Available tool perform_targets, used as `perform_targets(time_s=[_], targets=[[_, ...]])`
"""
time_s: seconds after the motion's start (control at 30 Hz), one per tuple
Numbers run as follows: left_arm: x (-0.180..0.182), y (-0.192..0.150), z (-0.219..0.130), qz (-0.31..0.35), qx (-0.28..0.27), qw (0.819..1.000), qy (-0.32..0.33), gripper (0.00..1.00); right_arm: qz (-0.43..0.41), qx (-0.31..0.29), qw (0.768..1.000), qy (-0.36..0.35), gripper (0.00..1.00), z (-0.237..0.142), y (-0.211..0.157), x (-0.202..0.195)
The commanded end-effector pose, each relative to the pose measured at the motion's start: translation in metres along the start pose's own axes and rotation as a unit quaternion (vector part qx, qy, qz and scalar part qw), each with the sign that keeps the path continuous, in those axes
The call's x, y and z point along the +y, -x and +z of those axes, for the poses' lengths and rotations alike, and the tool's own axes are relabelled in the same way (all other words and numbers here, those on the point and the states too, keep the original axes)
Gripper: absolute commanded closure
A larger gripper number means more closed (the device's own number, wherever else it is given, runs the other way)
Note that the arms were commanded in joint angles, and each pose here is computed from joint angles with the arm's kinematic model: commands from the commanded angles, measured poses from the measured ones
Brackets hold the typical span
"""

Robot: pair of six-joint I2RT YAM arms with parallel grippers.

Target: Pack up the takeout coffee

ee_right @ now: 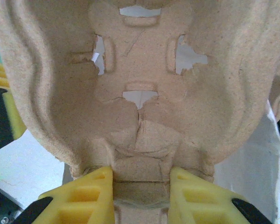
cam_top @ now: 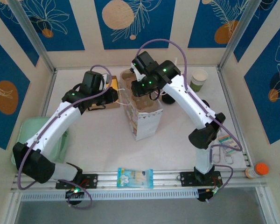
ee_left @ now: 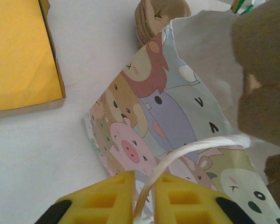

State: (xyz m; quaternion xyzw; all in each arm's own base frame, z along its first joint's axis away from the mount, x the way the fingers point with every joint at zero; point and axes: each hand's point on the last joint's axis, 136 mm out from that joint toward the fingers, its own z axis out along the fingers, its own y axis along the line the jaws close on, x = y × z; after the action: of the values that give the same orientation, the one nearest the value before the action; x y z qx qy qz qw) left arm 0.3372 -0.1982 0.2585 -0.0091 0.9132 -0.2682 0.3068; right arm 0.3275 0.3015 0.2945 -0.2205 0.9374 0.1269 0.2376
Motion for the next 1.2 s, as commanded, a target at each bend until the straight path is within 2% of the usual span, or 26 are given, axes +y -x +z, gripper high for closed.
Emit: perform_targets(time_s=[0.0,0.63,1.17], targets=[[-0.003,0.002,-0.008,-0.008,-0.01,1.0,-0.017,0.85,-0.011,0.007,1.0,-0.016,0.73,0.0,-0.006,-0.001],[0.001,-0.002,-0.018,-0.011,-0.022,1.0,-0.015,0.88,-0.019,0.019,0.999,-0.046,0.74,-0.004,-0.014,-0.006],[0.002,-0.003,-0.017,-0.01,-0.021,1.0,-0.014,0.88,0.007,0.009,1.0,-0.002,0.75,-0.01,-0.003,-0.01]])
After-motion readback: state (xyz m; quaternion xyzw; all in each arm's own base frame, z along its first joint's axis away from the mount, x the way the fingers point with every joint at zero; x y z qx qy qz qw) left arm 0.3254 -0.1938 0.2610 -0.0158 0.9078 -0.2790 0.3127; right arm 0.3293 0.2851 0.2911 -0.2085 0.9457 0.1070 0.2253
